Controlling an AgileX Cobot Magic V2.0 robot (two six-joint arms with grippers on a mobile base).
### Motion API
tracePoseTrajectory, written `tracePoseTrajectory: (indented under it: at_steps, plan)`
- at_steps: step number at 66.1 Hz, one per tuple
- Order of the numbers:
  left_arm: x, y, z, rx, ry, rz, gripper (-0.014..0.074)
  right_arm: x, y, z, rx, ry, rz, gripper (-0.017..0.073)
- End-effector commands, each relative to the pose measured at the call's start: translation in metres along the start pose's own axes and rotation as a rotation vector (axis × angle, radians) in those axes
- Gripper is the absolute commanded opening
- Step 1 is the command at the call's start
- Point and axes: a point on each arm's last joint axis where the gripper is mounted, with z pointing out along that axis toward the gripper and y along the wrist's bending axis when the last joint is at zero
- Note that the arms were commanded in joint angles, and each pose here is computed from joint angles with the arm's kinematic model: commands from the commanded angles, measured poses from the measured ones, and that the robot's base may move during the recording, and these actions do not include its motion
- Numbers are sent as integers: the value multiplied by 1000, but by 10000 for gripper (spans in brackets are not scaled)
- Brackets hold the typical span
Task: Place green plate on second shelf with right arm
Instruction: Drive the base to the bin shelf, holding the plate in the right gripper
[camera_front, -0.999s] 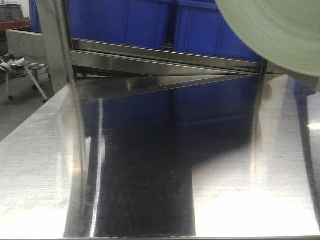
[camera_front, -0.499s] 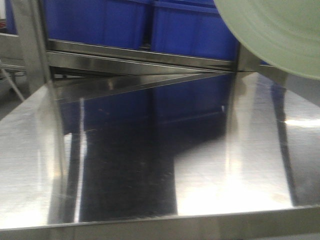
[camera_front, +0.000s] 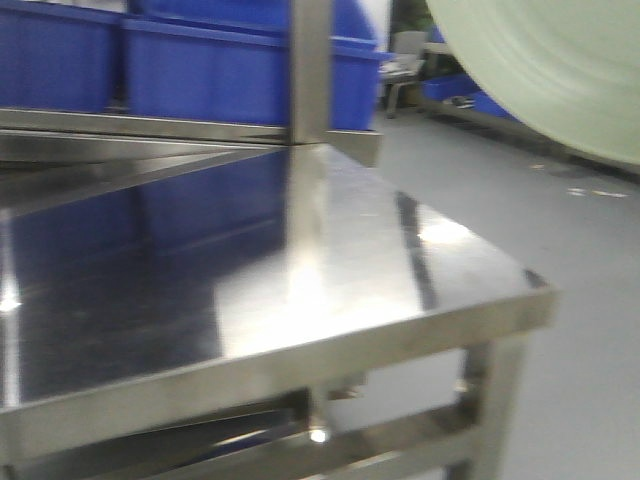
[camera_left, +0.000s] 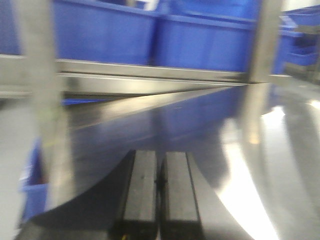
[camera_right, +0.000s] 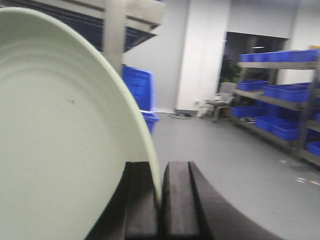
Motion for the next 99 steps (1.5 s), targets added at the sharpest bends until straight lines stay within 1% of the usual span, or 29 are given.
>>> tracePoseTrajectory:
  at_steps: [1, 99]
  plan:
    - [5, -1, 0, 11, -62, -6, 130, -19, 1, 2, -15, -124, 2, 25]
    - [5, -1, 0, 11, -62, -6, 130, -19, 1, 2, -15, -124, 2, 25]
